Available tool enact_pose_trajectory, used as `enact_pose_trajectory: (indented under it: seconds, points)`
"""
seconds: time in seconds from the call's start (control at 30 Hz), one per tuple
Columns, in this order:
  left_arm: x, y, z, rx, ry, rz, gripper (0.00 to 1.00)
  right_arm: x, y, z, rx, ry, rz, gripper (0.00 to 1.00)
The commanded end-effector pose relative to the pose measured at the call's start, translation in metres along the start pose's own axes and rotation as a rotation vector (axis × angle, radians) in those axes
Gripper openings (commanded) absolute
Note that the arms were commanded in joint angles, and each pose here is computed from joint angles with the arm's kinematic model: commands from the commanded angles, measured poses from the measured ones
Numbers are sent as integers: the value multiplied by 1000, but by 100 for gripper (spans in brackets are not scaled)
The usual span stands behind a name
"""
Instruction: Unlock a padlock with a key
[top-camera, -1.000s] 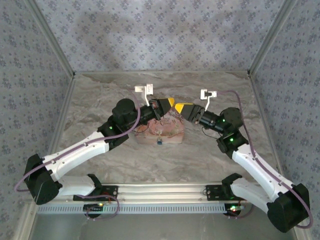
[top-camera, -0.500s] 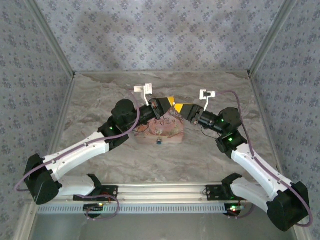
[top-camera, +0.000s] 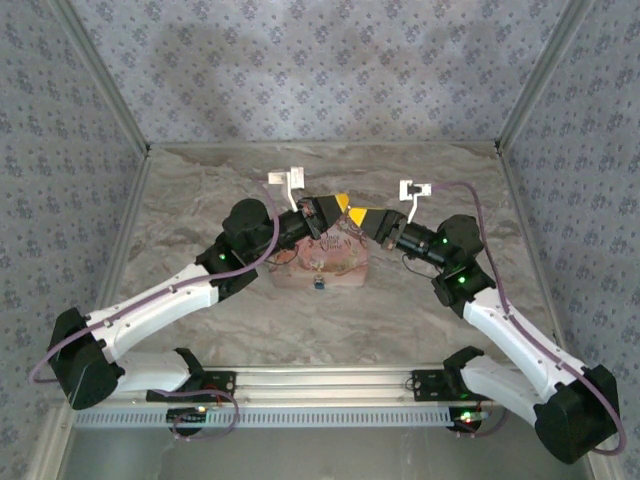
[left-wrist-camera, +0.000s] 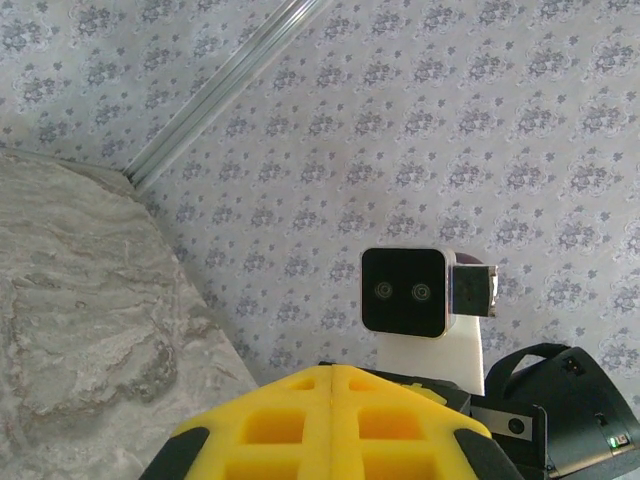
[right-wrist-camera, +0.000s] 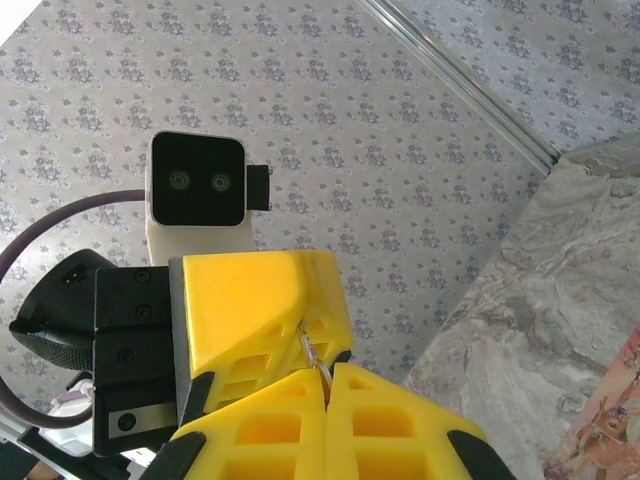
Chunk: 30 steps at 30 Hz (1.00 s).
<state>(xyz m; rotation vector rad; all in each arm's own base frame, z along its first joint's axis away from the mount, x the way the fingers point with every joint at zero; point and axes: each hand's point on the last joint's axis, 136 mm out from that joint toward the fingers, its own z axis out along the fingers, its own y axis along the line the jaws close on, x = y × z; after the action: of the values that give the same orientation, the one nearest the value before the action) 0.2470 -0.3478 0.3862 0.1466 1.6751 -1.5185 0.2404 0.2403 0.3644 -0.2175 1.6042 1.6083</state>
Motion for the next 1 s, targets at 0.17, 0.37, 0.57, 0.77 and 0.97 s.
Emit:
enact_pose_trajectory:
  seconds: [0.17,0.37,0.57,0.77,0.97]
  points:
    - [0,-1,-2,3,2,4,0,0,10,-2,-7,12,-48,0]
    - [0,18,-24,-100,-12,28,46,-5,-12,-20,109,-2,-56,0]
    - [34,67,-64,-297,73,8,64,-12,-58,-39,352,22,-95,0]
    - [102,125,-104,-472,180,-70,77,-19,-119,-33,564,91,-163,0]
    - [151,171,-121,-576,216,-97,84,-28,-178,-10,676,154,-185,0]
